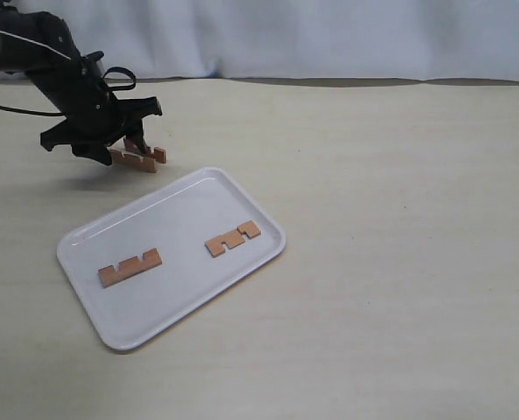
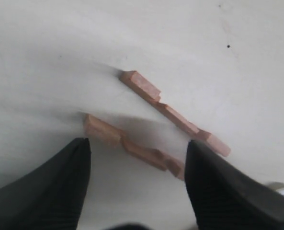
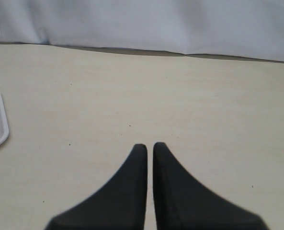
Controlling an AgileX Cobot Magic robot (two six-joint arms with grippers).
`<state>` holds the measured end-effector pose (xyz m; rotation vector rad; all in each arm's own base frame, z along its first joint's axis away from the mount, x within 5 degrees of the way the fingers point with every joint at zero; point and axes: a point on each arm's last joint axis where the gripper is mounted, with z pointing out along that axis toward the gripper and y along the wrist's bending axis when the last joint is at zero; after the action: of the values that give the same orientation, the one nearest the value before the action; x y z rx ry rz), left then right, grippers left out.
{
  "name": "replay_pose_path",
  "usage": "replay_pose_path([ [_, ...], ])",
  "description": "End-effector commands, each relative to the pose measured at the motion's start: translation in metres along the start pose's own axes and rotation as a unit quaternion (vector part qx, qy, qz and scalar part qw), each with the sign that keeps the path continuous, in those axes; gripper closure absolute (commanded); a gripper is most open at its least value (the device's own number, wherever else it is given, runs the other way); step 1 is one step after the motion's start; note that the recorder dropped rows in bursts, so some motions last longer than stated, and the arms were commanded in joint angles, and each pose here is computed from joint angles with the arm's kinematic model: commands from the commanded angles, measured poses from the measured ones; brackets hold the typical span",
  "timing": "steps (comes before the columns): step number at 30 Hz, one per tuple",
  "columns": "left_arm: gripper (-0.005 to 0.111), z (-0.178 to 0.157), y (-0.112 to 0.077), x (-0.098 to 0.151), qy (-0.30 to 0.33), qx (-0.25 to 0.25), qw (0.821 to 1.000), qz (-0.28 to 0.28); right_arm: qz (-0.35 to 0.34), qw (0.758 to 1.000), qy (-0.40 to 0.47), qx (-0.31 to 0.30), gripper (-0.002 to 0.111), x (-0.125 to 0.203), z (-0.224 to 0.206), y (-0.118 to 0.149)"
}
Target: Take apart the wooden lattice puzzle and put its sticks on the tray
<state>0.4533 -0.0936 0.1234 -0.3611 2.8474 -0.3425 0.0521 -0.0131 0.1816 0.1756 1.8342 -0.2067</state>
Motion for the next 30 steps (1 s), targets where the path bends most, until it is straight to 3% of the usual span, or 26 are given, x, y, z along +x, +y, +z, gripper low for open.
replay_pose_path([
  [1, 0.052, 0.0007, 0.0017, -0.0011, -0.008, -0.011, 1.000, 0.006, 0.002, 1.000, -0.004, 0.002, 0.104, -0.0003, -0.0003, -0.0002],
  [11, 0.052, 0.0098, 0.0060, 0.0061, 0.029, -0.024, 0.999, 0.013, 0.002, 1.000, -0.004, 0.002, 0.104, -0.0003, -0.0003, -0.0002],
  [19, 0.080, 0.0096, 0.0076, 0.0077, 0.038, -0.032, 0.999, 0.019, 0.002, 1.000, -0.004, 0.002, 0.104, -0.0003, -0.0003, -0.0002],
  [30, 0.081, 0.0096, 0.0109, 0.0069, 0.035, -0.050, 0.997, 0.037, 0.002, 1.000, -0.004, 0.002, 0.104, -0.0003, -0.0003, -0.0002],
])
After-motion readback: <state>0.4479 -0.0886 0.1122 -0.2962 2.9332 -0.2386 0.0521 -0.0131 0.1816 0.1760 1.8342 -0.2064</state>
